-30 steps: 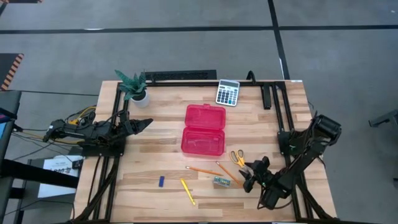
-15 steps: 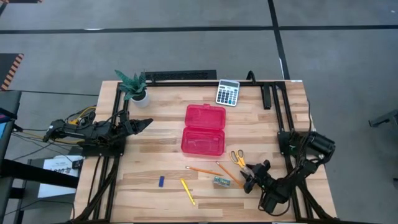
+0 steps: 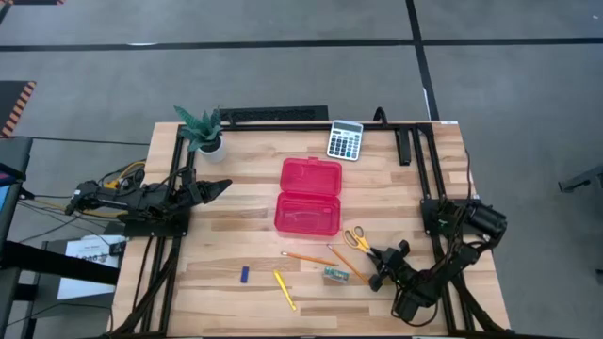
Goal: Pack school essentials
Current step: Put the yellow scissors into the red supply box
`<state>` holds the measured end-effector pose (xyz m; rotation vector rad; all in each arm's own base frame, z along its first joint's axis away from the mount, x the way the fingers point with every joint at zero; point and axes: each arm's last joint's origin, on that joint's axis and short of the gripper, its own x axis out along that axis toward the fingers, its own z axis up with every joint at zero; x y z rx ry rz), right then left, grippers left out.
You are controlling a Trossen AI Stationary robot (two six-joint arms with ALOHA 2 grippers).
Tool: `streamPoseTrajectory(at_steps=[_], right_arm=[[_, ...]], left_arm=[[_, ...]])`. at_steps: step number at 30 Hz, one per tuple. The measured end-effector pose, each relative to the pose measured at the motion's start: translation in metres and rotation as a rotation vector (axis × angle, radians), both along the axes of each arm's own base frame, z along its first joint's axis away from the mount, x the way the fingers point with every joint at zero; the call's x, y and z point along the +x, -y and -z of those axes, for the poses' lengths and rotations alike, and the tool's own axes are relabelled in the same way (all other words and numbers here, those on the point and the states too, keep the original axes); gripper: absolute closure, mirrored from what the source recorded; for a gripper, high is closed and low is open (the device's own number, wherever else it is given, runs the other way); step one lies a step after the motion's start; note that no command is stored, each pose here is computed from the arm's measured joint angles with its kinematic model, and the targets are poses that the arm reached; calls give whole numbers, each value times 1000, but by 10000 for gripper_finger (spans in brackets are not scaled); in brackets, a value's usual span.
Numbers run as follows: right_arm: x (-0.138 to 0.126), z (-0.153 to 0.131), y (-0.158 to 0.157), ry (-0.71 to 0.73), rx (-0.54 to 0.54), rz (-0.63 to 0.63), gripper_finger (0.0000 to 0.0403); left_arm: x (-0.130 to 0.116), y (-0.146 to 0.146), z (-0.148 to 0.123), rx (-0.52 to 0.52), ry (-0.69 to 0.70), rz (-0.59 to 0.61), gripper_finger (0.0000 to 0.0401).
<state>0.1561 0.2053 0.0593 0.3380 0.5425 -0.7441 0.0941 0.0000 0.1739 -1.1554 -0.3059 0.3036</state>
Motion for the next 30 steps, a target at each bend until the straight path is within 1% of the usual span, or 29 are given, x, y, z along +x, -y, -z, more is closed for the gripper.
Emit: streamPoseTrajectory(at_steps=[5,9,17,23,27,30], right_arm=[[3,-14,1,6,71,26,355],[3,-31,6,-24,112,51,358],[-4,-67,16,-14,117,49,355],[-10,-104,33,14,62,30,354],[0,-133,46,-18,-39,-34,354],[12,-148,58,-57,-91,-70,353]], left_arm=[[0,0,0,0,0,0,264],[0,0,0,5,-2,0,264],[0,0,0,11,-5,-1,264],[0,0,0,18,-7,0,264],[0,0,0,18,-8,0,264],[0,0,0,18,-7,3,264]])
